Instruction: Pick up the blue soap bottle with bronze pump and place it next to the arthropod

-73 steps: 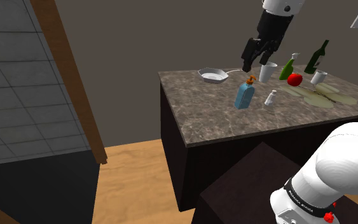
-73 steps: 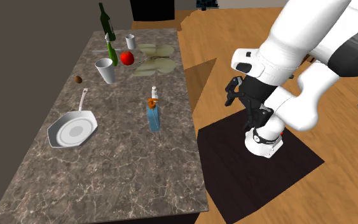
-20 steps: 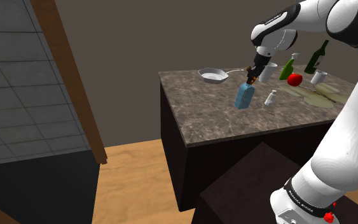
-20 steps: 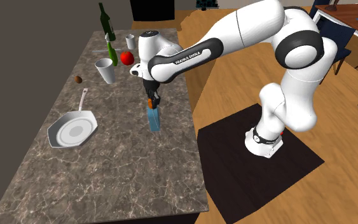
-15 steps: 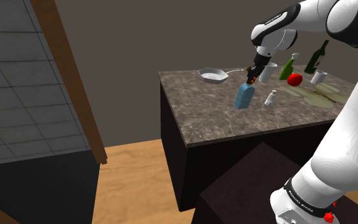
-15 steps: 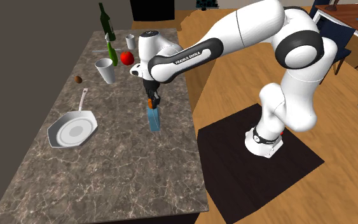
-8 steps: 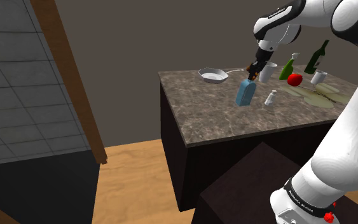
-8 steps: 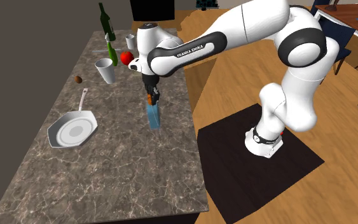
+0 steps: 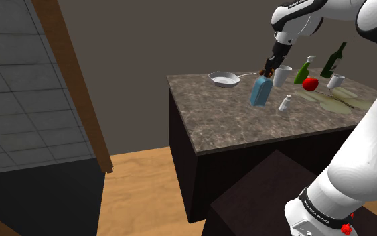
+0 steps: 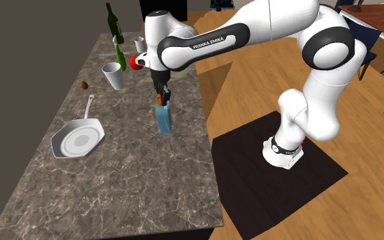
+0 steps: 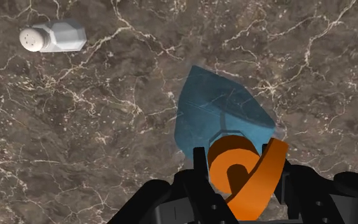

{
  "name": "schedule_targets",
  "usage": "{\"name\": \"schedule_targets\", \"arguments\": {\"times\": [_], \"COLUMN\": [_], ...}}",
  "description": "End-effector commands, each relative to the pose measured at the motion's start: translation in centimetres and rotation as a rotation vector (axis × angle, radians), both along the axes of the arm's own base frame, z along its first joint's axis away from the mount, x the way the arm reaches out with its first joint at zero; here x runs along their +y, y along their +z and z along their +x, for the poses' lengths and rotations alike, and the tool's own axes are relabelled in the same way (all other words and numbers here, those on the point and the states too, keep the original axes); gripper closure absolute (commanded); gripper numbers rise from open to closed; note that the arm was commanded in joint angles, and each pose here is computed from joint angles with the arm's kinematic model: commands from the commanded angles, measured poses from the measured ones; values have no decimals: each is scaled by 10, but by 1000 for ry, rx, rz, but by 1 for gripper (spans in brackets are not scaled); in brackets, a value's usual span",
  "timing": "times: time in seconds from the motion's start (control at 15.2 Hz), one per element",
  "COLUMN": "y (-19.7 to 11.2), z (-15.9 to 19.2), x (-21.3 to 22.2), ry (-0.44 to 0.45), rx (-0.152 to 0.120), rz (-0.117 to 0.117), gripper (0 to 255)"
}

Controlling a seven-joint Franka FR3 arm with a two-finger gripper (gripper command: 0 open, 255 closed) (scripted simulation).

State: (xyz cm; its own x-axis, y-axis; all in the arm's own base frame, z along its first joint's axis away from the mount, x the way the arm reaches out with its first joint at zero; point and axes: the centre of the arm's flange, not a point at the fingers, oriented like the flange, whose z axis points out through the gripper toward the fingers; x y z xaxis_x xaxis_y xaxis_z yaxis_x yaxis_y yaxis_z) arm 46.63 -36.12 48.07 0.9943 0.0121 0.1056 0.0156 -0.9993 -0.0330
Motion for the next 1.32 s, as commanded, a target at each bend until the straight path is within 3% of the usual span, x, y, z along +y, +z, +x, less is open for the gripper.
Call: {"name": "schedule_targets", "arguments": {"times": [0.0,1.25], "y": [10,110], "z": [1,1], "x": [0,0], "ry": [0,0], "rx": [0,0], "rz": [0,0], "gripper": [255,255]}}
